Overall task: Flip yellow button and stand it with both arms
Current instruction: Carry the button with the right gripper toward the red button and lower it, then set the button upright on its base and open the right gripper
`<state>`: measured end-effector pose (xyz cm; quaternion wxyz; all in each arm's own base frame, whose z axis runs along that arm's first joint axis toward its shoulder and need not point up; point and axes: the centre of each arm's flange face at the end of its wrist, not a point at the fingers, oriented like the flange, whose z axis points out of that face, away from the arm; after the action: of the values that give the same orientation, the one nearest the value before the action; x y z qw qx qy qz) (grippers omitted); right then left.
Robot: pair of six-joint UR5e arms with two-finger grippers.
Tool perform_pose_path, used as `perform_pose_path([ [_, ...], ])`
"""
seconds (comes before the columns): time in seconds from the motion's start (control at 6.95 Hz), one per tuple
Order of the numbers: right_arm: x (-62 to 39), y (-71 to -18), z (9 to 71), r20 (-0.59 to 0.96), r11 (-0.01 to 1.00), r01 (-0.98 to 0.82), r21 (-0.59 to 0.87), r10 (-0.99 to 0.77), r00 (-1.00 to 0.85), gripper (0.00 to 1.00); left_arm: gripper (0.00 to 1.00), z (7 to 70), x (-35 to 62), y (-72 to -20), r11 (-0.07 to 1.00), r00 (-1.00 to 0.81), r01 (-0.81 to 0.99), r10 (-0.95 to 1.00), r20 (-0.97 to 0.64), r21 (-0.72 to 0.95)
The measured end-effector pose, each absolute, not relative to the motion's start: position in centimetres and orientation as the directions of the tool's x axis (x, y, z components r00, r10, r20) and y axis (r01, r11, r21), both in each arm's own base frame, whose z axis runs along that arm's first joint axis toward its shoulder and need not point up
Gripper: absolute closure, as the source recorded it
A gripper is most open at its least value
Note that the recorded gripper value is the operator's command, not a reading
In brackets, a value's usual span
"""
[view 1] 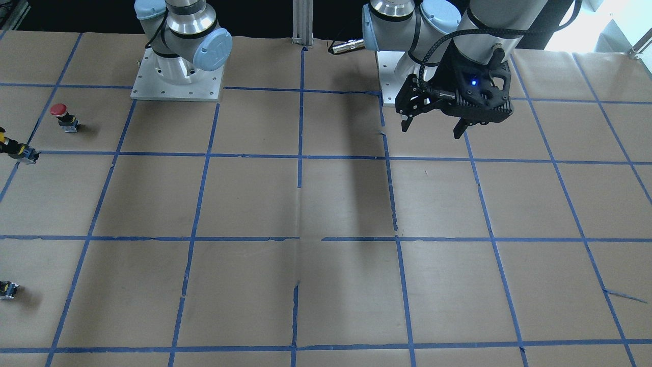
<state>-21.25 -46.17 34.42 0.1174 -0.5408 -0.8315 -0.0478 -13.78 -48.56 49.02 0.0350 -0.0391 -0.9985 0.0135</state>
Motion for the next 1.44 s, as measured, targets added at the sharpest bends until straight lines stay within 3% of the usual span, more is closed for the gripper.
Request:
perform_pose_path([
  [0.29,-22.6,-47.1,31.0,0.278,0.349,0.934,-0.074,0.907,-0.317,0.93,0.01,49.3,-13.5,-49.1,0.997,-0.996,0.068,0.07,0.047,-0.035],
  [0.86,-21.8,-46.3,24.8,0.249,0.357,0.911,-0.204,0.919,-0.305,0.91,0.01,50.8,-12.6,-51.1,0.997,-0.997,0.062,0.06,-0.039,-0.046],
  [1.44,-21.7,-46.3,23.4,0.249,0.367,0.906,-0.209,0.916,-0.314,0.6,0.0,50.3,-12.6,-51.4,0.999,-0.999,0.013,0.012,-0.033,-0.033],
])
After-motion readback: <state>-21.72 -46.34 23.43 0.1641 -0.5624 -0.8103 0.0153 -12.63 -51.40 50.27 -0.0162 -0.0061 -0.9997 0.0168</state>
